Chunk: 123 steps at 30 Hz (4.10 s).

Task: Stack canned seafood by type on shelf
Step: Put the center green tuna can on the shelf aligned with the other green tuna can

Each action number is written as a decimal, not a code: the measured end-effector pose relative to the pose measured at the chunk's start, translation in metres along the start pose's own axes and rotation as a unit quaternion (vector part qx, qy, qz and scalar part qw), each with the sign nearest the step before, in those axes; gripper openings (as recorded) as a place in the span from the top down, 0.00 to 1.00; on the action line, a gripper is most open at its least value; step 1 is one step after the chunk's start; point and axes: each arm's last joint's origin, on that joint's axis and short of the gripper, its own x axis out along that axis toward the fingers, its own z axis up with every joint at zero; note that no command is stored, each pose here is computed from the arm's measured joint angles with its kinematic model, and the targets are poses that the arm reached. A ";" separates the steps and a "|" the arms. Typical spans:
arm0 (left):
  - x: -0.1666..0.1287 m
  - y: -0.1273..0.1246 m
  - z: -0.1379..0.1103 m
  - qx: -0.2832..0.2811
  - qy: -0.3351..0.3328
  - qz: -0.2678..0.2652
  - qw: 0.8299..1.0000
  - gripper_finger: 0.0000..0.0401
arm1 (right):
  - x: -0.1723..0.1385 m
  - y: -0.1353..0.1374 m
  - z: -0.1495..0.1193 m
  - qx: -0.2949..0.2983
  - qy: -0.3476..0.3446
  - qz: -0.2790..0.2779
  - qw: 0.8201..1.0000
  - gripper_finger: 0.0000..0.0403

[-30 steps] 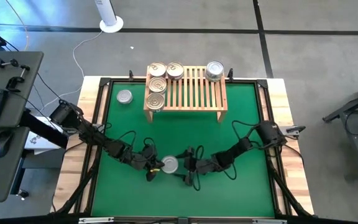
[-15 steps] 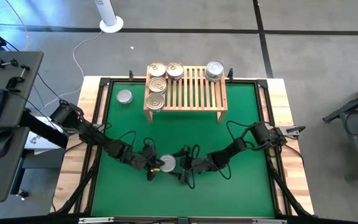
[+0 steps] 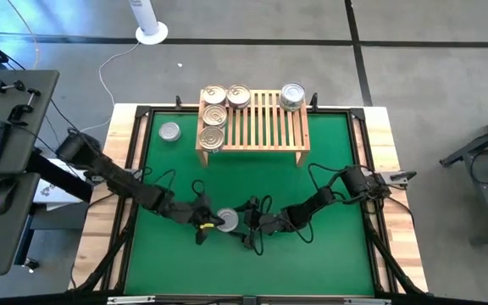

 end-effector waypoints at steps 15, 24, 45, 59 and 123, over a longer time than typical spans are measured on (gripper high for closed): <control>-0.008 0.036 -0.042 -0.094 0.082 0.166 0.978 1.00 | 0.000 0.000 0.000 -0.001 0.000 0.001 1.000 0.04; 0.032 0.040 -0.050 -0.071 0.039 0.118 0.990 1.00 | -0.002 0.001 -0.002 0.006 0.001 -0.005 1.000 0.04; 0.035 0.036 -0.043 -0.072 0.012 0.140 0.987 1.00 | -0.017 0.013 -0.009 0.054 -0.041 -0.050 0.996 0.04; 0.031 0.035 -0.046 -0.065 0.026 0.144 0.987 1.00 | -0.042 0.034 -0.001 0.020 -0.023 -0.084 0.996 0.04; 0.032 0.015 -0.039 0.006 -0.019 0.051 0.998 1.00 | -0.036 0.019 0.009 -0.048 0.088 -0.009 0.995 0.01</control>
